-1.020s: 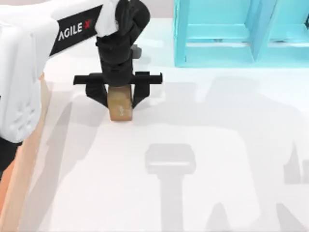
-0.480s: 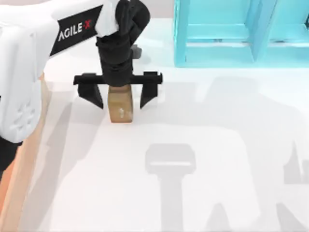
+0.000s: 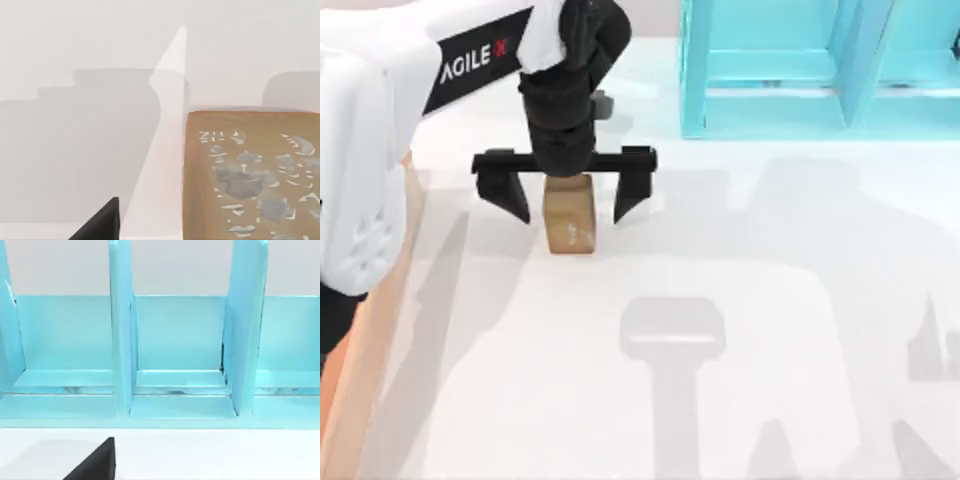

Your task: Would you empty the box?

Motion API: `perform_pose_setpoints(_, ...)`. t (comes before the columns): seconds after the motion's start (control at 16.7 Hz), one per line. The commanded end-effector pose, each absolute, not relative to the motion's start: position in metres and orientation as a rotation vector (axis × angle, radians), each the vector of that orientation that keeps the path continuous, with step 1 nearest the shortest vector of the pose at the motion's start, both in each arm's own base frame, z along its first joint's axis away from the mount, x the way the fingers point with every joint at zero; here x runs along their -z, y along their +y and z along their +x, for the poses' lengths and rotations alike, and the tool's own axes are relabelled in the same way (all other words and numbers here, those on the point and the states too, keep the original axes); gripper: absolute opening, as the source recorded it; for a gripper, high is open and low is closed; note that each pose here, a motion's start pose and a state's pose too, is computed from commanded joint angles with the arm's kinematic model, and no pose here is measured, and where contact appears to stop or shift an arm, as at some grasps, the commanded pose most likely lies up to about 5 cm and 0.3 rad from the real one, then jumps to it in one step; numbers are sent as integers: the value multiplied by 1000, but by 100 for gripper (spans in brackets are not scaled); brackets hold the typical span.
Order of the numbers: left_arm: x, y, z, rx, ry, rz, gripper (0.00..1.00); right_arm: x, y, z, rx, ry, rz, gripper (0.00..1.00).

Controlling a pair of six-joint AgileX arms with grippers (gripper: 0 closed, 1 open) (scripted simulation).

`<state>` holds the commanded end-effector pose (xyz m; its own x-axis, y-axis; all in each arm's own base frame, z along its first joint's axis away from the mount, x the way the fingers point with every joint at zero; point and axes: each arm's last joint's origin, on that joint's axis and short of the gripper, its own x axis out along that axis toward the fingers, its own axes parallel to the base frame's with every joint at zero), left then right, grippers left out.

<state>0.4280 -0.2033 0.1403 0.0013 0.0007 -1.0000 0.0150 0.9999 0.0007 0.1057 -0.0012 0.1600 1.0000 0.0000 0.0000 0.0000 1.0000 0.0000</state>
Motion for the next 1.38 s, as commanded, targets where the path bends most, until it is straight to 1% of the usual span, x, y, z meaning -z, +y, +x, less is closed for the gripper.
perform_pose_setpoints(0.12, -154, -204, 430, 10, 1571, 13, 100, -160, -1, 106, 0, 0, 0, 100)
perform_pose_setpoints(0.36, -198, -205, 430, 12, 1571, 14, 100, -160, -1, 106, 0, 0, 0, 100)
perform_pose_setpoints(0.48, -213, -204, 428, 13, 1569, 13, 100, -160, -1, 106, 0, 0, 0, 100)
perform_pose_setpoints(0.9, -218, -196, 429, 12, 1568, 11, 100, -160, -1, 106, 0, 0, 0, 100)
perform_pose_setpoints(1.08, -226, -149, 433, 11, 1574, 12, 100, -160, -1, 106, 0, 0, 0, 100)
perform_pose_setpoints(1.26, -237, -67, 430, 14, 1585, 16, 100, -160, -1, 106, 0, 0, 0, 100)
perform_pose_setpoints(1.38, -243, -6, 416, 22, 1591, 22, 100, -160, -1, 106, 0, 0, 0, 100)
